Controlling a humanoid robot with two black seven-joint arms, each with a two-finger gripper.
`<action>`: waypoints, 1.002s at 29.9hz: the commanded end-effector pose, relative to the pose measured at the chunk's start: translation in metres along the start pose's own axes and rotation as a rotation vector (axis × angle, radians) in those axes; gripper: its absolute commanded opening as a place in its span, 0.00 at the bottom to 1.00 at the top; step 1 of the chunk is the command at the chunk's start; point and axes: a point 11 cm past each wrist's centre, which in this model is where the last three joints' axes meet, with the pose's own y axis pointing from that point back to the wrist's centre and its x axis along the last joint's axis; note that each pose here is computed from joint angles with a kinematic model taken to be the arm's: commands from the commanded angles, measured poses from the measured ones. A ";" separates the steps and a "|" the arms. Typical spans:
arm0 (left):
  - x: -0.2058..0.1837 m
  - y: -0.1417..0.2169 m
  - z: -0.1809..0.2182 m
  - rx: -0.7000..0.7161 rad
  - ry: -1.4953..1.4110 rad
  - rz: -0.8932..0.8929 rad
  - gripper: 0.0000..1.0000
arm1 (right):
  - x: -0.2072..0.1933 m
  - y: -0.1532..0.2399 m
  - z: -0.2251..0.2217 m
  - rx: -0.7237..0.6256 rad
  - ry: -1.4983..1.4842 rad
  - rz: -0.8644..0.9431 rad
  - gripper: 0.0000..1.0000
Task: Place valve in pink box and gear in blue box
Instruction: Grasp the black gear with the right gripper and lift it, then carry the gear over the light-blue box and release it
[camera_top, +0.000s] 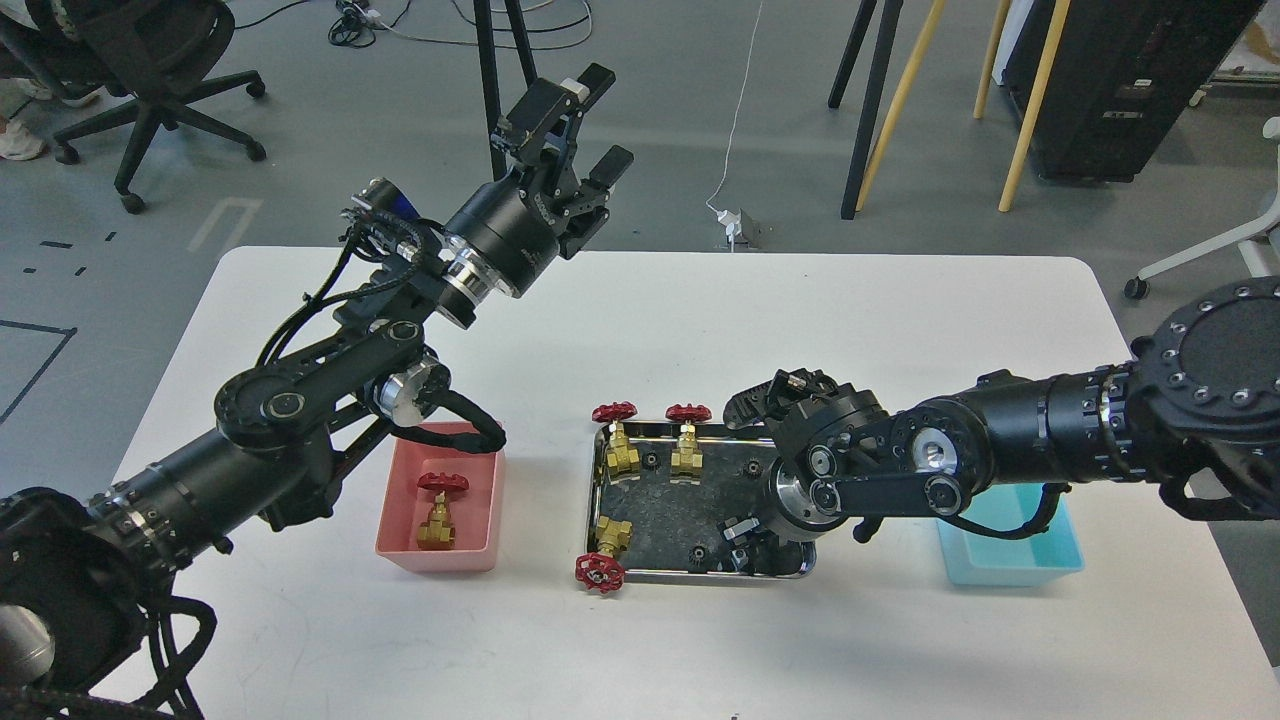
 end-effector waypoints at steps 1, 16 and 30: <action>-0.001 0.000 0.000 0.000 0.001 -0.001 0.96 | 0.001 0.001 0.001 -0.003 -0.002 0.003 0.22; -0.001 -0.001 0.000 -0.001 0.004 -0.001 0.96 | 0.034 0.027 0.004 0.029 -0.053 0.090 0.19; -0.002 -0.001 0.001 -0.003 0.003 -0.003 0.96 | 0.076 0.122 0.143 -0.097 -0.340 0.322 0.19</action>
